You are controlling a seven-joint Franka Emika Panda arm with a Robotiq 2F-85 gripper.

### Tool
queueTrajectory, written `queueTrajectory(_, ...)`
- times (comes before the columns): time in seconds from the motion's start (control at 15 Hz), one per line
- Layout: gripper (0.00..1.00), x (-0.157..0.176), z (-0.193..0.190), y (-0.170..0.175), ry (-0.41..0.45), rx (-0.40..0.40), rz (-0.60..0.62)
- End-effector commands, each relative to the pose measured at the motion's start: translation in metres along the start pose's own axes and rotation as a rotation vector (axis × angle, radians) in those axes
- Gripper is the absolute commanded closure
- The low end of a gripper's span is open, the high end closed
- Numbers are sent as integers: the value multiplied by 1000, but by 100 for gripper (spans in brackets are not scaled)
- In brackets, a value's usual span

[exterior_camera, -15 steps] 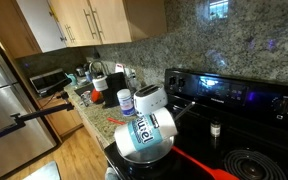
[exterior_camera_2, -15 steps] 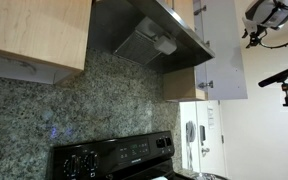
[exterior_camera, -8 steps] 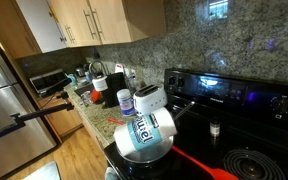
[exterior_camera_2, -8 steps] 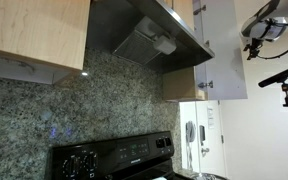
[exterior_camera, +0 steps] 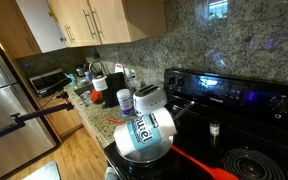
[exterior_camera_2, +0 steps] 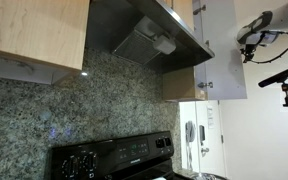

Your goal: Close the open cabinet drawer.

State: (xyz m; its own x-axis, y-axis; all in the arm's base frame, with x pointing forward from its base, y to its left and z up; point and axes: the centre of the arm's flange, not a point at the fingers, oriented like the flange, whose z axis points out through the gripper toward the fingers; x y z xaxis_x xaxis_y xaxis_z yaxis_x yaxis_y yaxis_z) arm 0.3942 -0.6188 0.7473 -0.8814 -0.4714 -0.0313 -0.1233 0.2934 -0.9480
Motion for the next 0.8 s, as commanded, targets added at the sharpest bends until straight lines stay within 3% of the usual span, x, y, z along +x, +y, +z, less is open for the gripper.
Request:
queueTrajectory(0.0,0,-29,-14,-18,-112,6,-95)
queueTrajectory(0.73,0,-35,-88,17,-225,-32,-360)
